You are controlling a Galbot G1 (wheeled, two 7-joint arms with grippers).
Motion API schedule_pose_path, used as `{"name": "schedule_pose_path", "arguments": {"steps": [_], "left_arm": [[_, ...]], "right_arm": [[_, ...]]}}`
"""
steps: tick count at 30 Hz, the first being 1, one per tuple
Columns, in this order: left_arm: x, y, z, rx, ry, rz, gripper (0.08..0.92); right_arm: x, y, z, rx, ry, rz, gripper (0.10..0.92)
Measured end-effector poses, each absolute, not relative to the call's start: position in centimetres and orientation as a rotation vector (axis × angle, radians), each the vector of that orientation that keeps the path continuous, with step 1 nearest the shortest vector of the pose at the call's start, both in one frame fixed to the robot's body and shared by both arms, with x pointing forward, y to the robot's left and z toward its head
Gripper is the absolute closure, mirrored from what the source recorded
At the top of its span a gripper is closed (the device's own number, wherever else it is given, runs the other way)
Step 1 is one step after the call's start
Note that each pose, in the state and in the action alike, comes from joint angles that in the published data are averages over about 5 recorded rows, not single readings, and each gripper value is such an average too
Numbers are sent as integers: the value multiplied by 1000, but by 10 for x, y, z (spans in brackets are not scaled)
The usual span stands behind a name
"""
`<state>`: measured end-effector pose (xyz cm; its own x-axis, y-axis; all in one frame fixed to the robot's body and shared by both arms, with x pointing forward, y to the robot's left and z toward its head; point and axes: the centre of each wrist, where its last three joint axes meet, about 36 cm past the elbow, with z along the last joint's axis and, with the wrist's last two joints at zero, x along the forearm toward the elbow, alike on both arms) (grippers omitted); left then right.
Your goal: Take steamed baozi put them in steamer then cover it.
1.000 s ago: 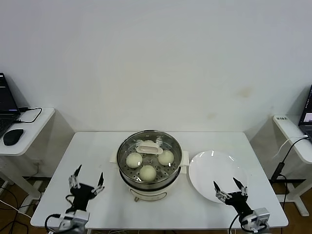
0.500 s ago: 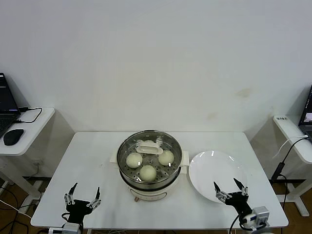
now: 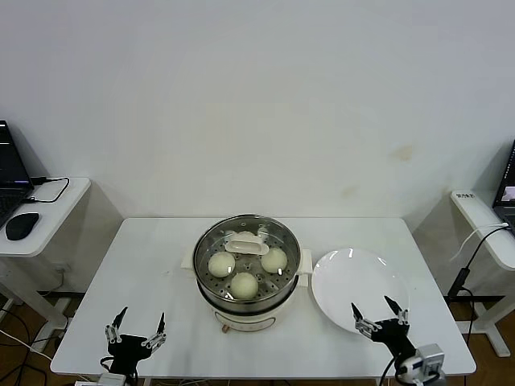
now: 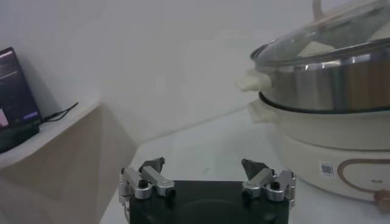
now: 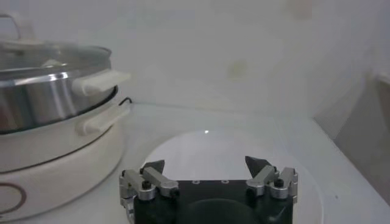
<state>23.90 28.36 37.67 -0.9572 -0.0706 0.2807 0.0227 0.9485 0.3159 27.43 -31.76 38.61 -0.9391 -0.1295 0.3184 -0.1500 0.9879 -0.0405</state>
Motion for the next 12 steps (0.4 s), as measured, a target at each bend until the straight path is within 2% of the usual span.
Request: {"name": "schedule_pose_path", "arguments": {"steps": [12], "left_arm": [[232,281,384,14,-2814,-434,177]], "right_arm": [[272,-317,388,220,-2820,115,200]]}}
